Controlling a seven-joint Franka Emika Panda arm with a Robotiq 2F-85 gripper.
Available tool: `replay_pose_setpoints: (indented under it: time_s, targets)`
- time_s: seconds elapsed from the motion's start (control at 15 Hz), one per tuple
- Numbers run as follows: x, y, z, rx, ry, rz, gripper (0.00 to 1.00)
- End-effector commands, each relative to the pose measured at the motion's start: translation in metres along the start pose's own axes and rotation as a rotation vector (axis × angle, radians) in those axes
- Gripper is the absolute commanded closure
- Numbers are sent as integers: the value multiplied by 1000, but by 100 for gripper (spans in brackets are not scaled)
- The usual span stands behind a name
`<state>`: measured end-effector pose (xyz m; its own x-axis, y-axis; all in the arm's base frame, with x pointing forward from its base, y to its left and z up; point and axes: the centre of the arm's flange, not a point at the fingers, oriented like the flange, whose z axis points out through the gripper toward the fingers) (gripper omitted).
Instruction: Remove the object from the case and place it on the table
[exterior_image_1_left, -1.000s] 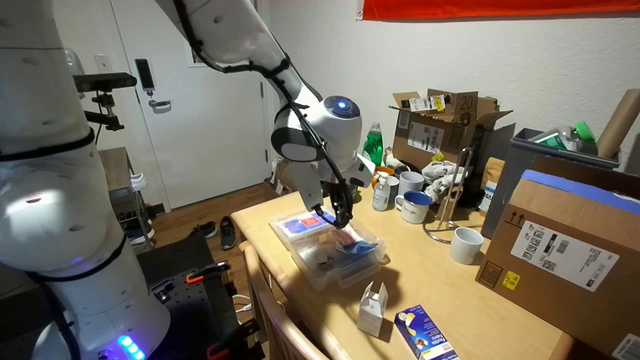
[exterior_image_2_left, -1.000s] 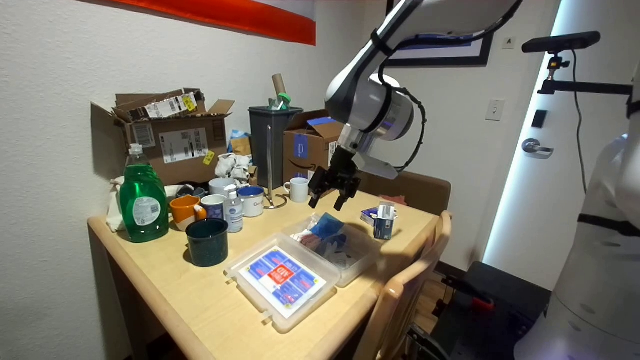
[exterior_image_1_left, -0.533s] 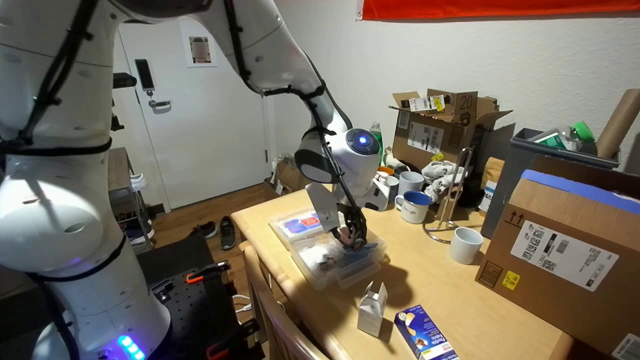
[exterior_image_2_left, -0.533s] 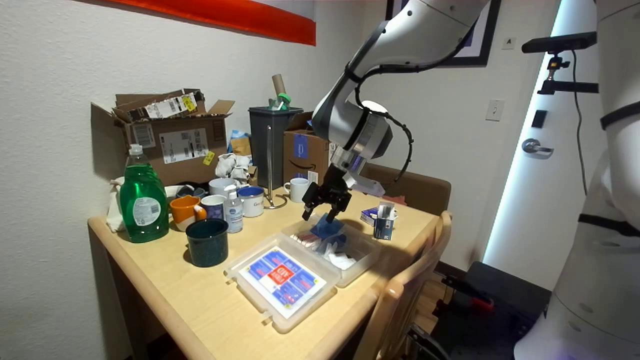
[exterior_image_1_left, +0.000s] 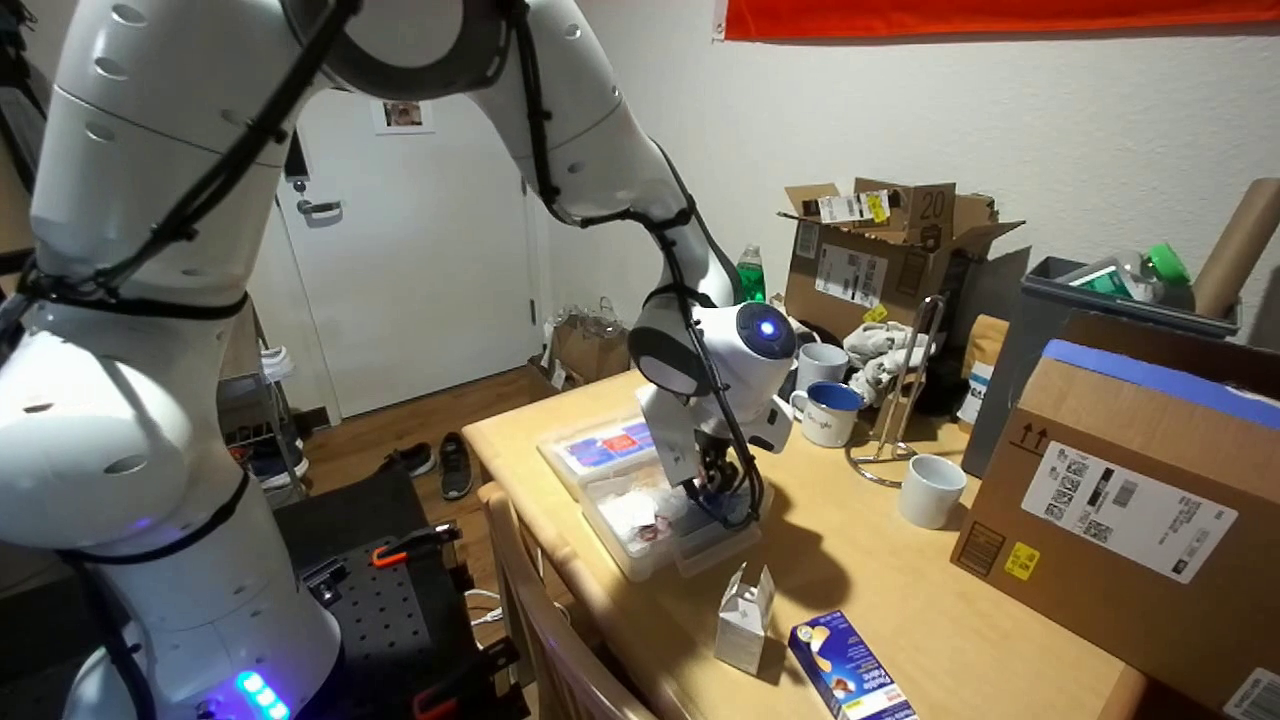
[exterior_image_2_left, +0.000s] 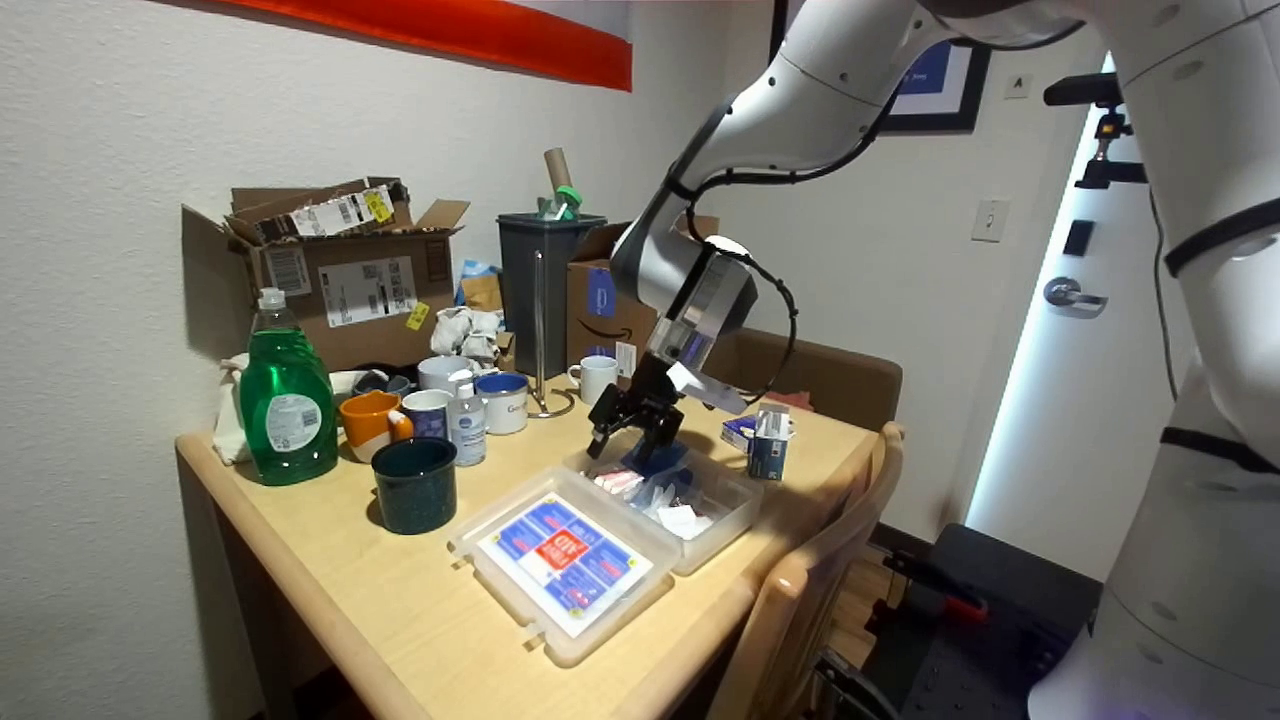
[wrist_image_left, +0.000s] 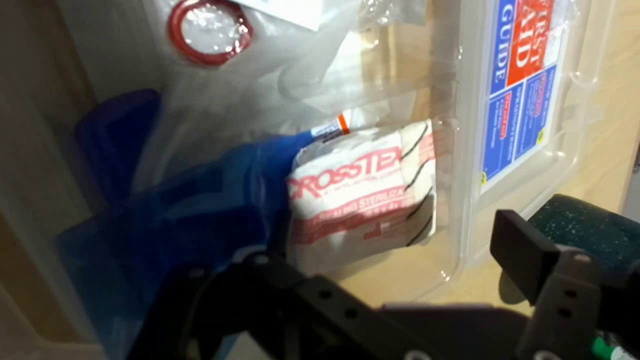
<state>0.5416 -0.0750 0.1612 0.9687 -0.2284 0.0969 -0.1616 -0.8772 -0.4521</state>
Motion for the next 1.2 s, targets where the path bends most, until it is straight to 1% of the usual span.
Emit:
replay_pose_setpoints:
  time_s: [0.0,0.07,0.13,0.2,0.27,0.4,0.73,0.8,1.07,1.13]
  targets:
    - [9,9,9,90,-19,10,0]
    - [10,11,11,101,-26,13,12]
    - [11,14,12,111,-32,16,28]
    - [10,16,13,114,-38,19,34]
    - [11,19,13,119,-37,25,44]
    - [11,21,8,123,-33,31,58]
    - [10,25,-3,125,-19,26,97]
    - [10,24,-6,127,-14,25,100]
    - [11,21,-19,123,4,17,100]
    - [11,19,-23,116,-4,9,100]
